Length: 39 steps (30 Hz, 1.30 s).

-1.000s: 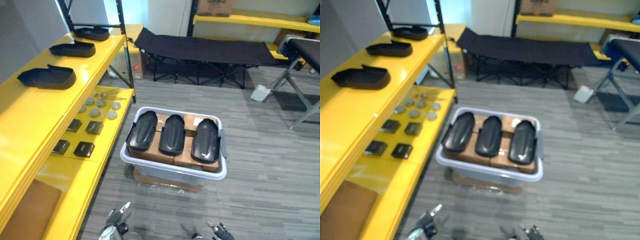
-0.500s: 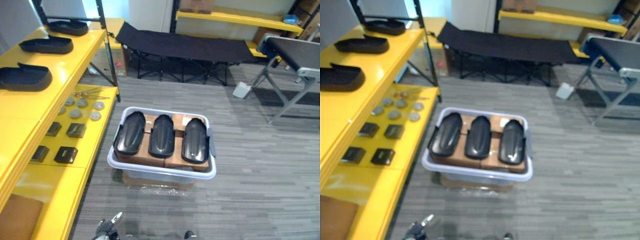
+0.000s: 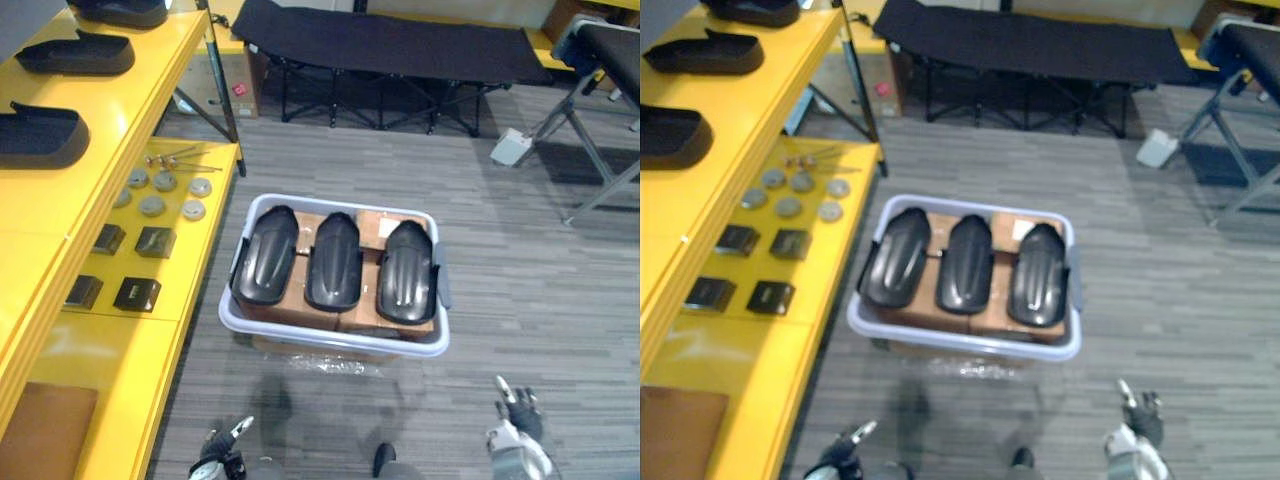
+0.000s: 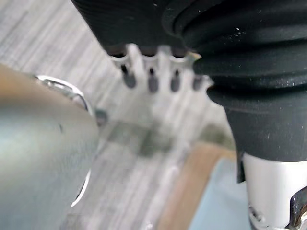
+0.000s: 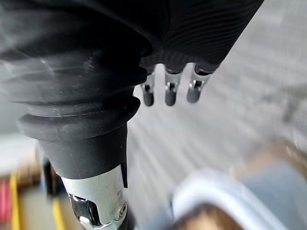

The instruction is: Walk over and take plastic housings, then place them on the shelf

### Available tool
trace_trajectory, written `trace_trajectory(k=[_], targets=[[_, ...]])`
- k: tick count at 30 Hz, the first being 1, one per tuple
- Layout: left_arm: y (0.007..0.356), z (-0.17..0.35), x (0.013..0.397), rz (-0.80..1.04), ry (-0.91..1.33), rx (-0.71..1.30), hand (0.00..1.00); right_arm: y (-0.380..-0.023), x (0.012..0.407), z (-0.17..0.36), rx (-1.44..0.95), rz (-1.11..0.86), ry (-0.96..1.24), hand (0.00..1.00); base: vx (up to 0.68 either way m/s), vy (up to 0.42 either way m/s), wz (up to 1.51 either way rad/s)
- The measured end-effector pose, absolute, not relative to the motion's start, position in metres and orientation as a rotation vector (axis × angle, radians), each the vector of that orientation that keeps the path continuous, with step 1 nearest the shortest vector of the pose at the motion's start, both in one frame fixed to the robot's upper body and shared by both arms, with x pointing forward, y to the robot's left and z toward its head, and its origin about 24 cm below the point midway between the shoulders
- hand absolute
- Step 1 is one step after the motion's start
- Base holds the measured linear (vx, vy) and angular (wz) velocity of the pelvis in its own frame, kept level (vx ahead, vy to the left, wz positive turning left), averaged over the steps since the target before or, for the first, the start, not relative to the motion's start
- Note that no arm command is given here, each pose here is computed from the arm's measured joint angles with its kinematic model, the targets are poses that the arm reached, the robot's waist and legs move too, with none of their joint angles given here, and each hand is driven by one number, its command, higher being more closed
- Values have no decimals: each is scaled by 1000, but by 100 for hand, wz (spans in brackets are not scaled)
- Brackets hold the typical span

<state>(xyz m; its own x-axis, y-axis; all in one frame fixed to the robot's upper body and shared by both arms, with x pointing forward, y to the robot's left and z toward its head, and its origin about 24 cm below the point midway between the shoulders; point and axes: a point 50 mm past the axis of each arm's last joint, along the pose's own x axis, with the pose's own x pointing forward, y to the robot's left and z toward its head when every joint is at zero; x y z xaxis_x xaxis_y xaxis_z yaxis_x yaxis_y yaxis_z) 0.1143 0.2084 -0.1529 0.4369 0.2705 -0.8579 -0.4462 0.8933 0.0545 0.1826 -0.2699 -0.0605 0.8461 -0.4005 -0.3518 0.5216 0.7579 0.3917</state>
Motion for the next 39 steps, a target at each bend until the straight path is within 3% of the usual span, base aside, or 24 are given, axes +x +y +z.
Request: trace_trajectory(k=[4,9,11,14,19,25,31,35,39], targets=[[206,-153,109,412,1024,-154,0,-290,223,-15,399,-413,105,0,19,67,2],[244,-146,101,448,1014,-40,0,-290,252,29,363,-382,-46,0,59,-45,15],[221,-146,111,398,973,-78,0,-303,270,63,291,-397,-130,0,50,17,-1],[215,-141,128,374,914,-78,0,-313,275,81,252,-443,-167,0,10,47,-6],[217,-129,147,443,810,-129,0,-313,277,78,262,-480,-140,0,-11,54,4],[215,-119,157,557,704,-154,0,-330,268,49,361,-659,-42,0,11,5,24],[205,-125,141,671,715,-167,0,-335,257,37,376,-742,-43,0,10,16,-14],[203,-116,154,633,633,-90,0,-333,241,28,412,-800,-73,0,21,155,-24],[210,-107,167,621,588,-8,0,-317,201,-21,464,-862,76,0,-9,116,-19]])
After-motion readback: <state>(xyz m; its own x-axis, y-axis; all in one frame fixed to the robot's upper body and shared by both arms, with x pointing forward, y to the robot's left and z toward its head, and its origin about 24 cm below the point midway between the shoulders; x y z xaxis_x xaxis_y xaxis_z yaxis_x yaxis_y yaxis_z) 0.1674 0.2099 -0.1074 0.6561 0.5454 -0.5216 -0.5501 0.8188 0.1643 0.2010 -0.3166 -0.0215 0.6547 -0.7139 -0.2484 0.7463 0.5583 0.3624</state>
